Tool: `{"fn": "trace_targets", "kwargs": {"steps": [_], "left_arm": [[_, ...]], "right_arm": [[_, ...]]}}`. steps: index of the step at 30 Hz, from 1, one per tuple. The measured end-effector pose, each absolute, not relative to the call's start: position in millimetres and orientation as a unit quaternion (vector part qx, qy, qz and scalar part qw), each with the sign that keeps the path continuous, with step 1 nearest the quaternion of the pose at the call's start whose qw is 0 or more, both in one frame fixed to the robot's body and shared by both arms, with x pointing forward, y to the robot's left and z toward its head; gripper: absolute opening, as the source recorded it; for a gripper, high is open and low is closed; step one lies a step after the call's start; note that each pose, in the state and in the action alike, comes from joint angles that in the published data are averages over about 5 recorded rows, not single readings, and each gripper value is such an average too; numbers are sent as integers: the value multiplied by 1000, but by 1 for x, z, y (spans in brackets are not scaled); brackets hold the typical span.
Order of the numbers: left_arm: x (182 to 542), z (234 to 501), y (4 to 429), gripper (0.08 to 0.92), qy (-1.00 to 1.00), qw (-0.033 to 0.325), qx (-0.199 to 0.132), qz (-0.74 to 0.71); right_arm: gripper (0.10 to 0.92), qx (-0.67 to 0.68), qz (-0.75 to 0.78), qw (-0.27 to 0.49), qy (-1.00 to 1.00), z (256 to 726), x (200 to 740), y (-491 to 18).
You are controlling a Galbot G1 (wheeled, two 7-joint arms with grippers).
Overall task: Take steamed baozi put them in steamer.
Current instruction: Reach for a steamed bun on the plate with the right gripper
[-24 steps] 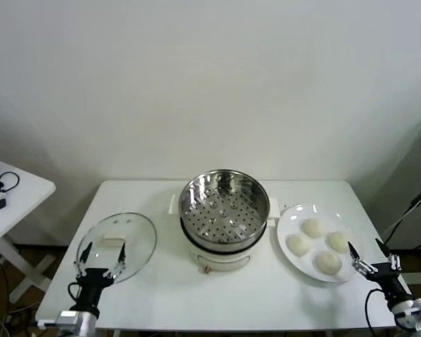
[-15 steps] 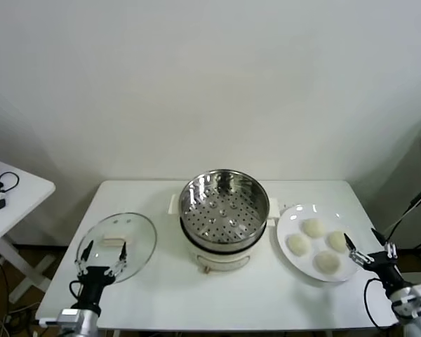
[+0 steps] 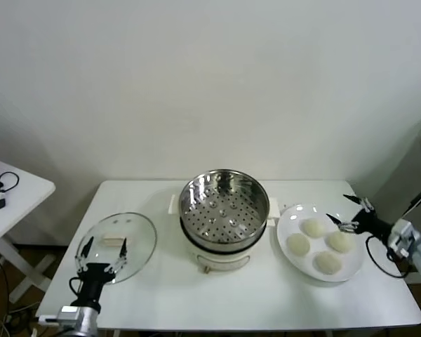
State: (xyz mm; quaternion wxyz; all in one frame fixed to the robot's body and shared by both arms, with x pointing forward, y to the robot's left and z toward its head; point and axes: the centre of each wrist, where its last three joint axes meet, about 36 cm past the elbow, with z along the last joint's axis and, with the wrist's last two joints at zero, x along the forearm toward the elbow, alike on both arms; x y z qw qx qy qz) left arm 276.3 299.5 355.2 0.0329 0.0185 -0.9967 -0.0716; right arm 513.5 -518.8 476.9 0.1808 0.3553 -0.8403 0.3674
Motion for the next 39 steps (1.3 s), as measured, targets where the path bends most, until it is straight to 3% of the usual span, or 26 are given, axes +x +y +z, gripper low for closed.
{"fn": "trace_targets", "kwargs": {"steps": [15,25,39], "left_arm": [[286,366,308,823,-996,28,13,-80],[286,370,316,823,-996,31,20,-84],[283,371,325,823,-995,35,24,-90]], "right_arm": [[823,491,518,336,-615,531,622,-496],[823,518,542,389,-536,512,671,-454],[823,538,543,416,-493,471,685,-421]]}}
